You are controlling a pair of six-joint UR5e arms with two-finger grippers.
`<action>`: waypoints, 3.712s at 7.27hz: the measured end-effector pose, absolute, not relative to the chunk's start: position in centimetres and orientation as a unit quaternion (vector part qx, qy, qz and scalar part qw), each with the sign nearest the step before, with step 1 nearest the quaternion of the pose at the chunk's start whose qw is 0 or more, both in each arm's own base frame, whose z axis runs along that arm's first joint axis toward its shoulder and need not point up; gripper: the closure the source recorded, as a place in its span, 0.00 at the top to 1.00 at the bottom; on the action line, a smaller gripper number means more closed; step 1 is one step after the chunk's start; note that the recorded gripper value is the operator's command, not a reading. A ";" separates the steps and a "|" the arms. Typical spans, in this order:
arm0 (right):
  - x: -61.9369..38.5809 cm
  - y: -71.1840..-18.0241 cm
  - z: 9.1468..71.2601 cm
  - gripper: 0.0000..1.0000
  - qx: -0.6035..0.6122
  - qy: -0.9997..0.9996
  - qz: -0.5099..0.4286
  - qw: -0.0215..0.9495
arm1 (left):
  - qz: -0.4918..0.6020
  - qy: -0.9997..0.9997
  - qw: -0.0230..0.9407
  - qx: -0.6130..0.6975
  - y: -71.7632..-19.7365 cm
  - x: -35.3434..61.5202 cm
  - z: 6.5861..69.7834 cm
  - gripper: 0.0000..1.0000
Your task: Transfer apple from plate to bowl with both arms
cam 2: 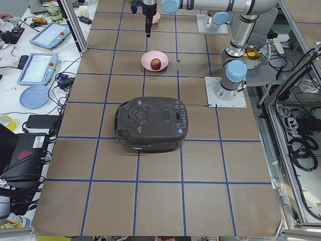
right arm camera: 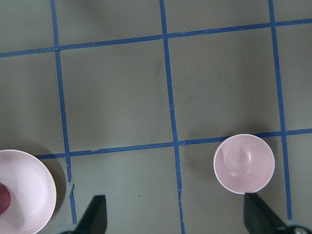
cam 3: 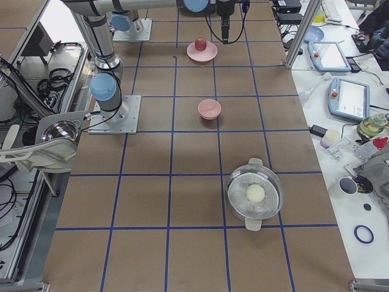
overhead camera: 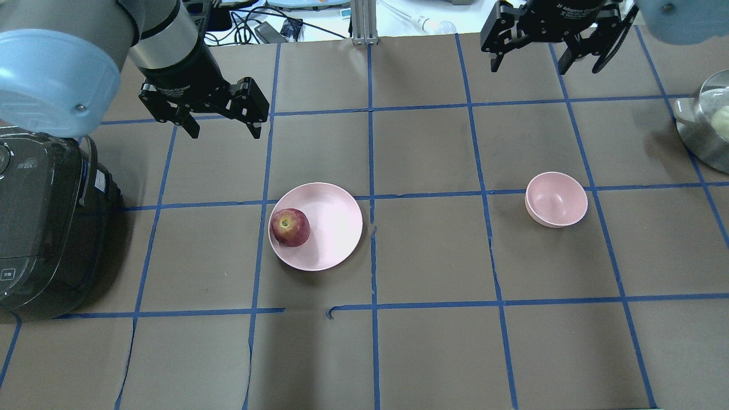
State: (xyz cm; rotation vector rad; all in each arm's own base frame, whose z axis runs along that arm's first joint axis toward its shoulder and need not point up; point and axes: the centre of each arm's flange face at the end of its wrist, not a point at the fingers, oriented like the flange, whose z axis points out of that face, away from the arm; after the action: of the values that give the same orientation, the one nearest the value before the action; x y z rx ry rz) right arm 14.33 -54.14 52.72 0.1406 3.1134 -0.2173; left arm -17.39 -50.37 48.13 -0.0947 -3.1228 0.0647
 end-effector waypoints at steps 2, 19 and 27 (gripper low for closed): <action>14.3 -54.2 52.7 1.00 0.045 0.996 -0.071 0.009 | 0.021 -0.999 0.008 -0.030 -50.4 -17.4 48.1 1.00; 14.3 -54.1 52.9 1.00 0.045 0.996 -0.070 0.008 | 0.018 -1.000 0.007 -0.023 -51.0 -19.3 40.5 1.00; 14.3 -53.9 52.8 1.00 0.045 0.997 -0.065 0.007 | 0.060 -0.997 0.009 -0.041 -48.5 -20.1 23.3 1.00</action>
State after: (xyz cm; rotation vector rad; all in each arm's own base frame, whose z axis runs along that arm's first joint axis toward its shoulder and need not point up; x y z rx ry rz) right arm 14.27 -53.93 52.76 0.1422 3.1174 -0.2026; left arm -20.09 -48.51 23.32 -0.1270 -3.1163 0.1879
